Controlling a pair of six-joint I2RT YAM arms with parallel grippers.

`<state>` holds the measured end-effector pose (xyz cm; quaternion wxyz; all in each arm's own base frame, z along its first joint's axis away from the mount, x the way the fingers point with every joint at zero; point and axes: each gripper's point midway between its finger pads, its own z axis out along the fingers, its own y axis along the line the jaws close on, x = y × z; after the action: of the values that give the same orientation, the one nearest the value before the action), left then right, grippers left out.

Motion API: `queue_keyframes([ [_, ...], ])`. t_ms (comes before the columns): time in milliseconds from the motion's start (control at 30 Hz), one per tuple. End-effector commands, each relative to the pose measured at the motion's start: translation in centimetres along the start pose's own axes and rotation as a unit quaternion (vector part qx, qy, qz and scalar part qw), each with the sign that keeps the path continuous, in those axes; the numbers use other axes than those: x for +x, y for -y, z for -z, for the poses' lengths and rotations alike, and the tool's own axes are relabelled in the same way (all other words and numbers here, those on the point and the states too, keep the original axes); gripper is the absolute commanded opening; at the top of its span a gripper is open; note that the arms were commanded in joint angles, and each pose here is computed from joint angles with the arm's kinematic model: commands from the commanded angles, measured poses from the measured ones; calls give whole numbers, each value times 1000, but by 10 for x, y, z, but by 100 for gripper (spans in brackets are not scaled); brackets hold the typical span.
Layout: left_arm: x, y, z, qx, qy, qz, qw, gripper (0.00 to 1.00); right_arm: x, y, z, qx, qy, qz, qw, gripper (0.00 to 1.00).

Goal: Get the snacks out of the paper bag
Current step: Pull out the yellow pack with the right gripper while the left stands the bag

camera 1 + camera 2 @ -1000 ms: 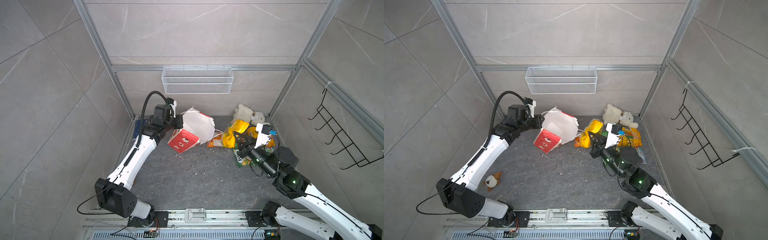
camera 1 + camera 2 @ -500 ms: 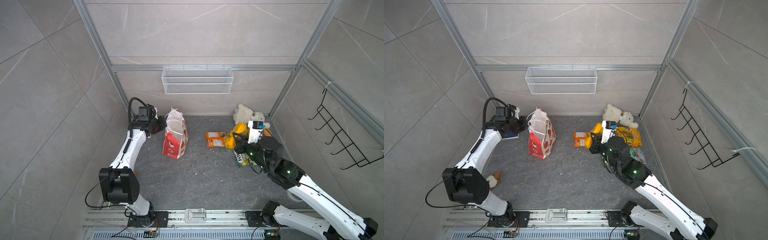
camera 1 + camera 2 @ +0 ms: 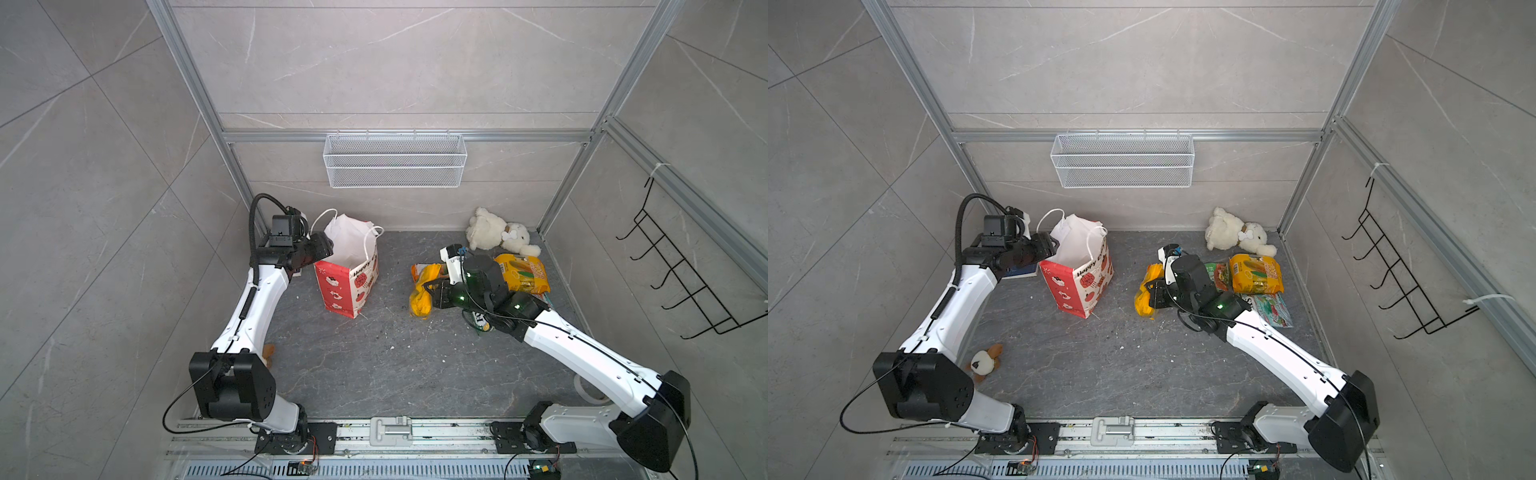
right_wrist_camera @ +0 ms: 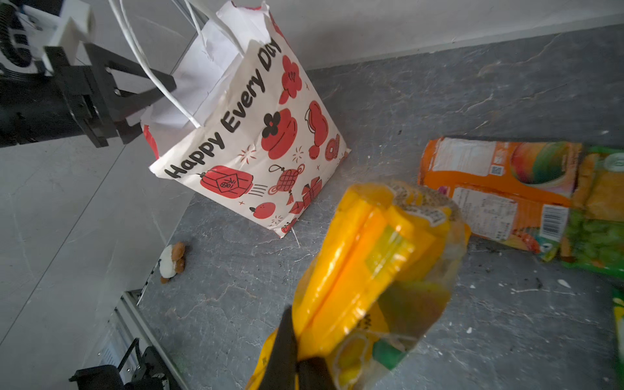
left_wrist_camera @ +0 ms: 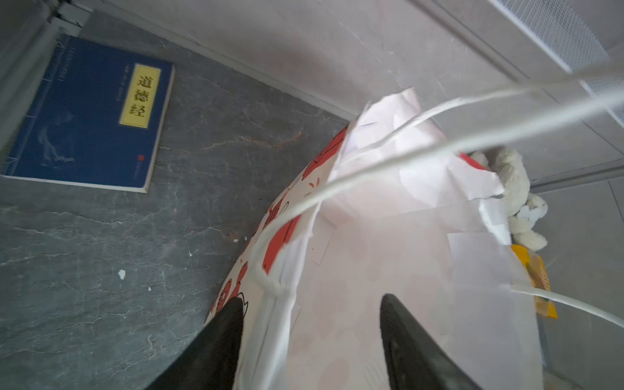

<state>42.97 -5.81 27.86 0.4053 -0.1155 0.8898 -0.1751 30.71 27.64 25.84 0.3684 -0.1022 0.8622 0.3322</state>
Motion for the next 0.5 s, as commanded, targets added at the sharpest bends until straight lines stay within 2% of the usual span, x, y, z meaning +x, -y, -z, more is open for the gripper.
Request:
queue_keyframes([
  [0, -33, -2, 35, -28, 66, -17, 997, 81, -22, -28, -4, -80, 15, -8, 997, 0],
  [167, -46, 3, 69, -29, 113, -17, 993, 83, -3, -30, -29, -126, -33, -20, 991, 0],
  [233, -42, 16, 85, -3, 126, -33, 991, 83, 1, -36, -34, -150, -46, -21, 987, 0],
  [333, -21, 52, 110, 64, 150, -97, 982, 83, 7, -41, -39, -174, -57, -10, 983, 0],
  [400, 5, 79, 126, 117, 167, -147, 968, 82, 13, -28, -45, -163, -67, -17, 984, 0],
  [467, 36, 102, 137, 180, 173, -200, 947, 83, 24, -11, -50, -150, -82, -17, 985, 0],
])
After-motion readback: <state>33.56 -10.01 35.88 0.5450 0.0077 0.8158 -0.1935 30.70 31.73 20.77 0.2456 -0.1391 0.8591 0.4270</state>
